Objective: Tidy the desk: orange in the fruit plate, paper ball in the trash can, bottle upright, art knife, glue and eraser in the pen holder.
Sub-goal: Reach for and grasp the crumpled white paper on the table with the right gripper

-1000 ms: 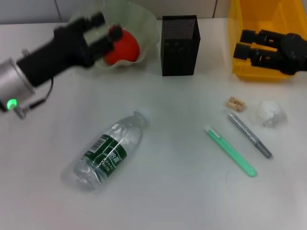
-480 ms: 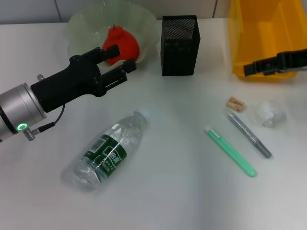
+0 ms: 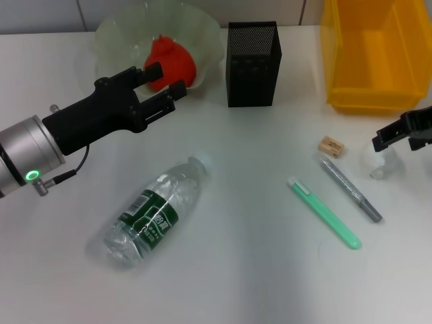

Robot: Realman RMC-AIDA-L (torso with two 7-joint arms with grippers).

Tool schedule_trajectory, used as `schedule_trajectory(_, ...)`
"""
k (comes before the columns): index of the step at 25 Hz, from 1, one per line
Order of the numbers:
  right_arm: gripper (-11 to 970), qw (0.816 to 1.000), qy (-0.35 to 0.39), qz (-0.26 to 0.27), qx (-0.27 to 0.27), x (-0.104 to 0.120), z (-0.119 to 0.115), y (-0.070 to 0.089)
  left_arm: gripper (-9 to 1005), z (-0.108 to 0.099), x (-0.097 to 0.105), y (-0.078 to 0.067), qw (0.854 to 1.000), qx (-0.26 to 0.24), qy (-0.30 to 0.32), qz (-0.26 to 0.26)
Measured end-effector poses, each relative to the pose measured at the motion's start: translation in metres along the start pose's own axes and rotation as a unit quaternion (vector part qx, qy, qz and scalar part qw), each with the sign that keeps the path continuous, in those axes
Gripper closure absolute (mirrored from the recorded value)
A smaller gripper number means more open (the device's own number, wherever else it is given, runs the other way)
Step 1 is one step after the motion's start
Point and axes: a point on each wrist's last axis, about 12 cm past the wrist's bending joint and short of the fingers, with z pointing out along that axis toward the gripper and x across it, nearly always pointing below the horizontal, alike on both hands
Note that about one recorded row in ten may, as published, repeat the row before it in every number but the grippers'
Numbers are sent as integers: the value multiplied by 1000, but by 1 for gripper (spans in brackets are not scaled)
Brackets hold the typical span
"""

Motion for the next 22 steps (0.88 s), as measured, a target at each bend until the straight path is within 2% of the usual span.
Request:
schedule_trajectory(14,200,999,26,5,47,-10,20,-3,369,9,-3,4,1000,-8,11,4)
schedule_trajectory(22,200,999,27,-13,41,-22,35,6,370,10,-3,5,1000,-12,13,3)
